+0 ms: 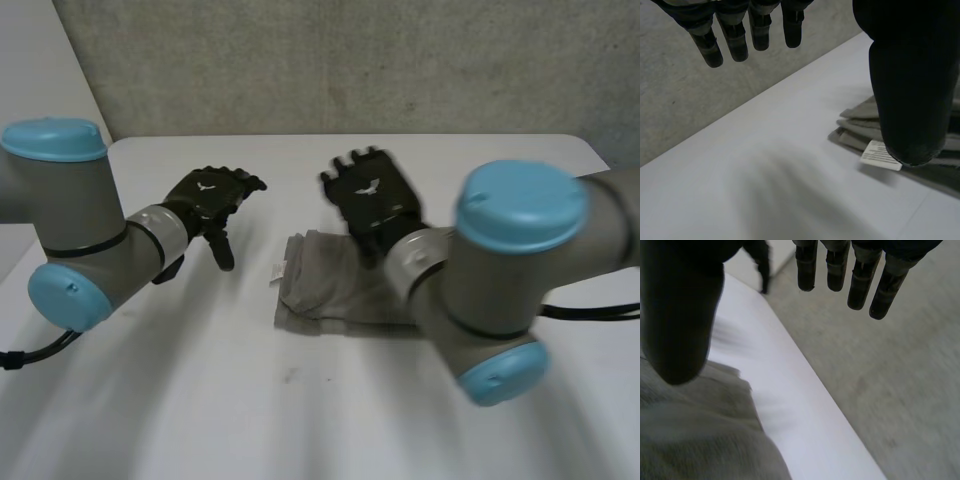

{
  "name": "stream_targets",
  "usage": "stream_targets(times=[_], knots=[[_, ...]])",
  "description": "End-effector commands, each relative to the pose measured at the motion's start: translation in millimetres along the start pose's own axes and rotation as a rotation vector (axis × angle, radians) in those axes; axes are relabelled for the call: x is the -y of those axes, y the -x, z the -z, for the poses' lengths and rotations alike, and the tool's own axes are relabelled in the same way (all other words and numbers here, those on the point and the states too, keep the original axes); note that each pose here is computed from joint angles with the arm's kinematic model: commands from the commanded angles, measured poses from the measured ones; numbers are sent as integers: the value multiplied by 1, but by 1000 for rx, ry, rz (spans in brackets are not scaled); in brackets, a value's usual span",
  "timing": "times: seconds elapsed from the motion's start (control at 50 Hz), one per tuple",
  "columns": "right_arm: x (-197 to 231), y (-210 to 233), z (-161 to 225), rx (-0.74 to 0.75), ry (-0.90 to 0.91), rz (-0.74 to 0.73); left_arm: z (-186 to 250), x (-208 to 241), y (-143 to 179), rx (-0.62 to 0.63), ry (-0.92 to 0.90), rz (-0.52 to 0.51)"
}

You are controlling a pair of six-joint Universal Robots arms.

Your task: Fold the towel.

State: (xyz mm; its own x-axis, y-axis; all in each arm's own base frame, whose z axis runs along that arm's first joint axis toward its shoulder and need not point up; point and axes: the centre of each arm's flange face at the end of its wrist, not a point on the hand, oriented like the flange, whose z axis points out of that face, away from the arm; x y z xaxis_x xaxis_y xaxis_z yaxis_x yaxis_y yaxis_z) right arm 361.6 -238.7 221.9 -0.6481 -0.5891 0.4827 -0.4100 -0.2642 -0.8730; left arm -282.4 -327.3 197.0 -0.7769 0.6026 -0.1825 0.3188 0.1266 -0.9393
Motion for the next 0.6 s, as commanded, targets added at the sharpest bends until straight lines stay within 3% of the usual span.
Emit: stream_targets(times=[0.02, 0.2, 0.36, 0.48, 0.6], knots=[[-54, -55, 24, -83, 253, -133, 3, 3, -41, -86, -18, -24], [-132, -77, 57, -112, 502, -221, 5, 4, -57, -113, -36, -38], [-169, -70, 54, -57, 500, -286, 7, 8, -56, -109, -45, -26], [-168, -79, 46, -85, 474, -274, 11, 9, -55, -104, -40, 5], [-134, -112, 31, -211, 368, -218, 22, 14, -50, -94, -46, 10]])
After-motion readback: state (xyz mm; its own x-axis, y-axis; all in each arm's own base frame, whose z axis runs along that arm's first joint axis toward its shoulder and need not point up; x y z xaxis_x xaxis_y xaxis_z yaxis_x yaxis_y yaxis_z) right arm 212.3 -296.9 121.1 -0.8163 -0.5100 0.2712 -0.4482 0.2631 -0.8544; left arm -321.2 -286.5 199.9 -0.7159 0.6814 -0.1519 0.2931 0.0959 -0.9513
